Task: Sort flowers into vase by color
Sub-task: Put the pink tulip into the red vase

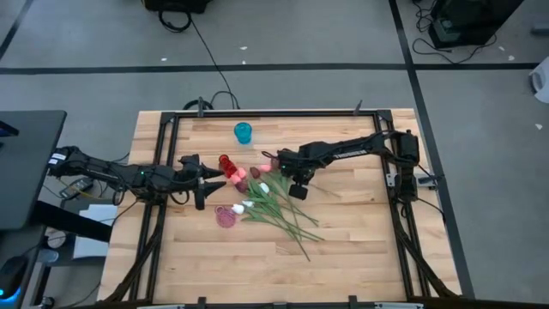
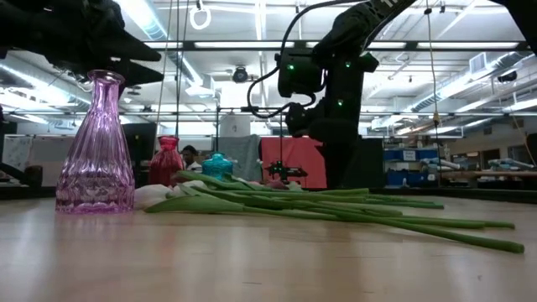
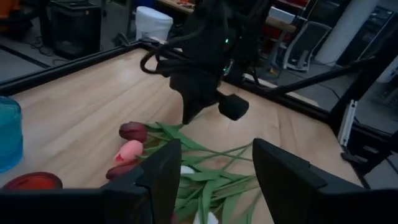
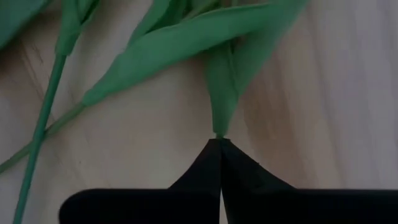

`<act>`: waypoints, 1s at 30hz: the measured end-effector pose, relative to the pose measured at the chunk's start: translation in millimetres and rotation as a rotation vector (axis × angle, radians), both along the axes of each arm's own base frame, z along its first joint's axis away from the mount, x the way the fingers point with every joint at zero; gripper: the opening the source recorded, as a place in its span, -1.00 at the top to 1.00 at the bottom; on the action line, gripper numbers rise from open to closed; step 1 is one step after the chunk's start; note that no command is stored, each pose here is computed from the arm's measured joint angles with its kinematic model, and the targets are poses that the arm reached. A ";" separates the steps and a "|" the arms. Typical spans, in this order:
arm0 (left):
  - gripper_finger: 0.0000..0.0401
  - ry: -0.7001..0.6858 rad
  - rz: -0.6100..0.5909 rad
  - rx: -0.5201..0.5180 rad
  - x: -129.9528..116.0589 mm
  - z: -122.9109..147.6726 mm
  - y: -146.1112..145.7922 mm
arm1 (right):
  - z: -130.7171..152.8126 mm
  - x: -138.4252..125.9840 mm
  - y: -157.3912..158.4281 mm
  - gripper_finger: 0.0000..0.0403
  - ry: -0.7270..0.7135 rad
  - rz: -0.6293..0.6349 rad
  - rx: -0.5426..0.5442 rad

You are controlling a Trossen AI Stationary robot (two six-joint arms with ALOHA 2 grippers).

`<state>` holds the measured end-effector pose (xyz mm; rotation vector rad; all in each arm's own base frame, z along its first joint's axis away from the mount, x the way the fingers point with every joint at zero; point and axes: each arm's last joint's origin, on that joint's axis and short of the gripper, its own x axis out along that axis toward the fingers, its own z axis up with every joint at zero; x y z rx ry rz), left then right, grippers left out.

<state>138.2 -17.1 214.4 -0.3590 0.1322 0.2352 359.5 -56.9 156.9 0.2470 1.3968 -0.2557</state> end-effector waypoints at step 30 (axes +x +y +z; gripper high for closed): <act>-0.01 0.080 0.000 0.015 -1.7 -7.6 0.3 | -11.8 -0.4 1.6 0.44 -0.039 -0.069 -0.020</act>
